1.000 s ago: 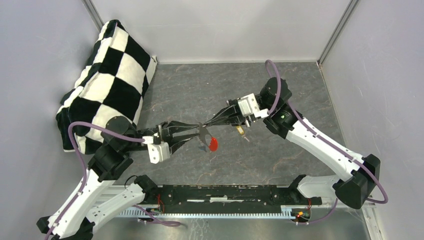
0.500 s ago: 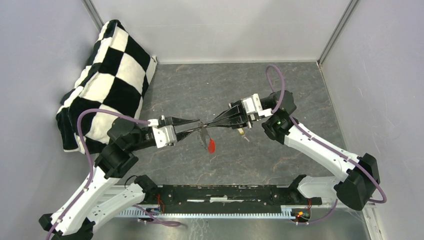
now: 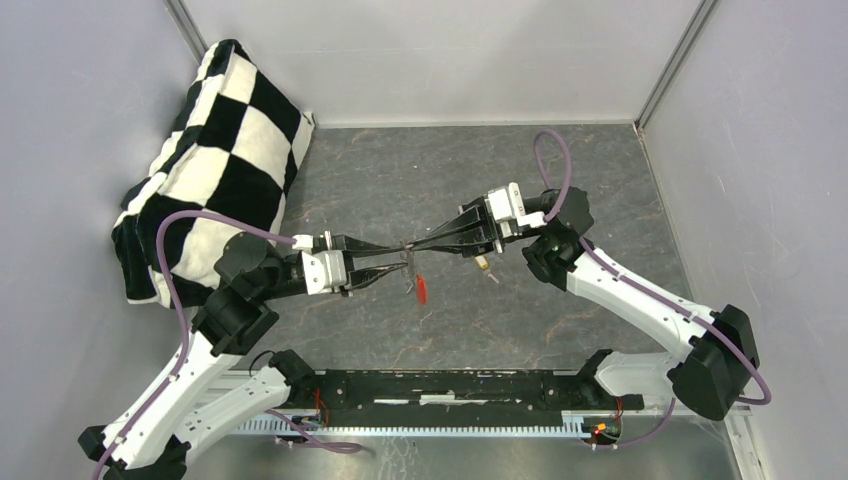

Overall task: Put the keys on the keyring
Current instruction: Adjust the keyring.

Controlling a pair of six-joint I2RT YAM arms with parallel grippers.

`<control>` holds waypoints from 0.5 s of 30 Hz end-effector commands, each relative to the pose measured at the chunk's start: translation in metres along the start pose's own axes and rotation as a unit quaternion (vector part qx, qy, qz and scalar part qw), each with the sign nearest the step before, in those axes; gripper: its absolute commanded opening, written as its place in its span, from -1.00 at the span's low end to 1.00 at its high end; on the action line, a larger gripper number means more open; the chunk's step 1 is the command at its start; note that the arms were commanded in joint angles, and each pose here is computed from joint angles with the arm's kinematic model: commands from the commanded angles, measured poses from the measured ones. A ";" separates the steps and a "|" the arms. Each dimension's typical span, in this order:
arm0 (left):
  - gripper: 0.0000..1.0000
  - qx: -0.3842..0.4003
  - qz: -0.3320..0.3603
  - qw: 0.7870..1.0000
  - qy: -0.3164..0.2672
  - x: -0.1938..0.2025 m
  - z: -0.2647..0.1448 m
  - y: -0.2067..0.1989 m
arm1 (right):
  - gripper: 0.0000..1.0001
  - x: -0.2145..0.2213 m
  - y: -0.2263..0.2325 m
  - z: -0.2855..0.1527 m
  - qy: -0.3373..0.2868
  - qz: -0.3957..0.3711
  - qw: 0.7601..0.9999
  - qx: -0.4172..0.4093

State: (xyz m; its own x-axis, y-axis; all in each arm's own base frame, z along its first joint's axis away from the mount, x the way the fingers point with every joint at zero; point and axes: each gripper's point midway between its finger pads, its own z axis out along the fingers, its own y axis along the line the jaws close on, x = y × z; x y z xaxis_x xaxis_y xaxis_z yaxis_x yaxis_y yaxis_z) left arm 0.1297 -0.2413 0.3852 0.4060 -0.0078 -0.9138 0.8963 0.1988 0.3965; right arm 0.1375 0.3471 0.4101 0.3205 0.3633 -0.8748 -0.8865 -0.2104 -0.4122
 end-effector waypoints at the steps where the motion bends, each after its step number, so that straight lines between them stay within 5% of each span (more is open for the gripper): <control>1: -0.34 0.020 0.001 1.000 -0.018 -0.010 0.001 -0.006 | -0.99 -0.005 -0.011 0.000 -0.011 -0.011 0.999 0.034; 15: -0.33 -0.019 0.008 1.000 -0.008 -0.006 0.000 0.008 | -0.99 0.004 -0.001 0.004 -0.004 -0.005 1.000 0.016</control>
State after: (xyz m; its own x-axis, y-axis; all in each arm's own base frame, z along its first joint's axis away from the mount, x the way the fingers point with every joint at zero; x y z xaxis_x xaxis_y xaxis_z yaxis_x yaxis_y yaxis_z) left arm 0.1263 -0.2422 0.3850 0.4071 -0.0143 -0.9133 0.8994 0.1804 0.3981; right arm 0.1419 0.3521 0.4054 0.3056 0.3551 -0.8835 -0.9044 -0.1820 -0.3859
